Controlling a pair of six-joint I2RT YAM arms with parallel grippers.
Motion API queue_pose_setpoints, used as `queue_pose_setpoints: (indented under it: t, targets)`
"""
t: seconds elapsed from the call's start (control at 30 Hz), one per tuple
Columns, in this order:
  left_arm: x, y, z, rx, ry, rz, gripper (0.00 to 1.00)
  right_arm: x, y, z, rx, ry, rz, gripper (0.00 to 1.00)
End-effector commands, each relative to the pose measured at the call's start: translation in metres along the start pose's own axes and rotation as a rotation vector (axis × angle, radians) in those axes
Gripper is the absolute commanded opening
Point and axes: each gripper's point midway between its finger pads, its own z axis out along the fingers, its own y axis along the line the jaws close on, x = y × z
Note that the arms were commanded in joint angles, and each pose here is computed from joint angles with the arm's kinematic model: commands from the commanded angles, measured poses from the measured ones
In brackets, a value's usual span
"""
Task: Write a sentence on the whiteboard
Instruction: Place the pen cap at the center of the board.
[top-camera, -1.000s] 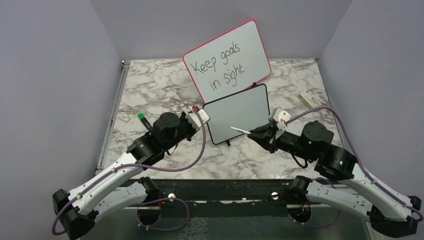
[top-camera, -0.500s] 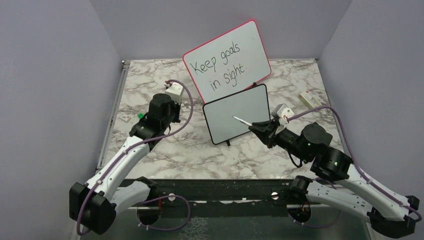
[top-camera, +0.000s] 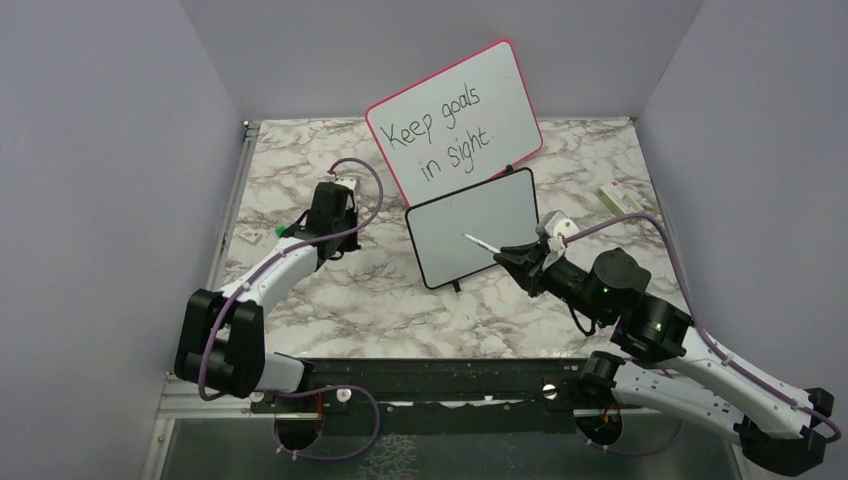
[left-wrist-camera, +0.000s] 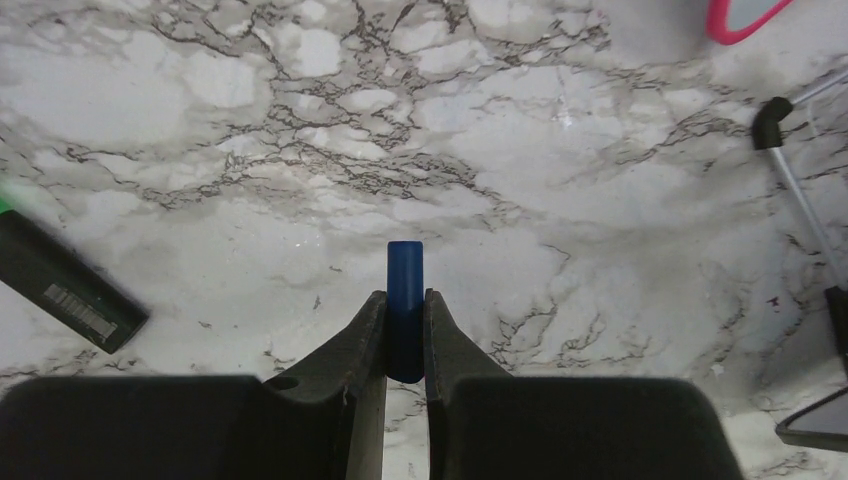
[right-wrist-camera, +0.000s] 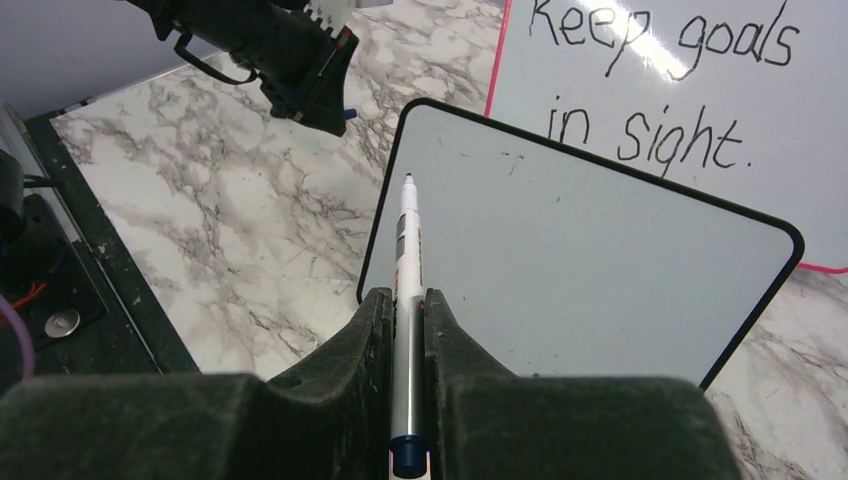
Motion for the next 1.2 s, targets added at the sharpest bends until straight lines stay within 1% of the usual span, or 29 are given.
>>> queue_pose_setpoints:
  t: [0.0,0.1,0.3,0.37,0.47,0.57,0.63,0.77,0.9,0.93,1.0,1.07,1.13,1.17]
  targets:
    - [0.006,0.005,0.017,-0.005,0.059,-0.024,0.00,0.000,-0.007,-0.001,0.040,-0.036,0.002,0.01]
    - [0.005,0.013,0.030,-0.031,0.090,-0.033,0.01,0.001,-0.009,-0.003,0.051,-0.048,0.005,0.00]
    - [0.021,0.021,0.057,-0.063,0.203,-0.048,0.03,0.005,-0.012,-0.003,0.066,-0.026,-0.009,0.00]
    - [0.025,0.024,0.063,-0.070,0.220,-0.054,0.07,0.008,-0.012,-0.001,0.070,-0.019,-0.014,0.00]
    - [0.032,0.029,0.069,-0.091,0.250,-0.053,0.11,0.011,-0.012,0.004,0.074,-0.016,-0.018,0.00]
    - [0.038,0.030,0.072,-0.090,0.275,-0.048,0.18,0.014,-0.013,0.008,0.080,-0.010,-0.025,0.00]
    - [0.039,0.031,0.071,-0.095,0.279,-0.046,0.21,0.016,-0.014,0.010,0.085,-0.001,-0.037,0.00]
    - [0.040,0.035,0.068,-0.117,0.277,-0.043,0.32,0.020,-0.016,0.015,0.093,0.030,-0.067,0.01]
    - [0.035,0.038,0.059,-0.135,0.255,-0.031,0.39,0.023,-0.020,0.017,0.116,0.054,-0.086,0.00]
    - [0.033,0.038,0.056,-0.132,0.244,-0.026,0.42,0.024,-0.021,0.018,0.120,0.058,-0.085,0.01]
    - [0.025,0.037,0.049,-0.124,0.216,-0.025,0.57,0.025,-0.021,0.019,0.122,0.063,-0.081,0.00]
    - [0.017,0.034,0.042,-0.106,0.182,-0.024,0.64,0.027,-0.020,0.020,0.120,0.073,-0.076,0.00]
    - [0.007,0.028,0.033,-0.071,0.144,-0.019,0.80,0.028,-0.018,0.022,0.115,0.083,-0.065,0.00]
    - [0.001,0.025,0.028,-0.059,0.123,-0.018,0.91,0.027,-0.018,0.022,0.114,0.082,-0.059,0.01]
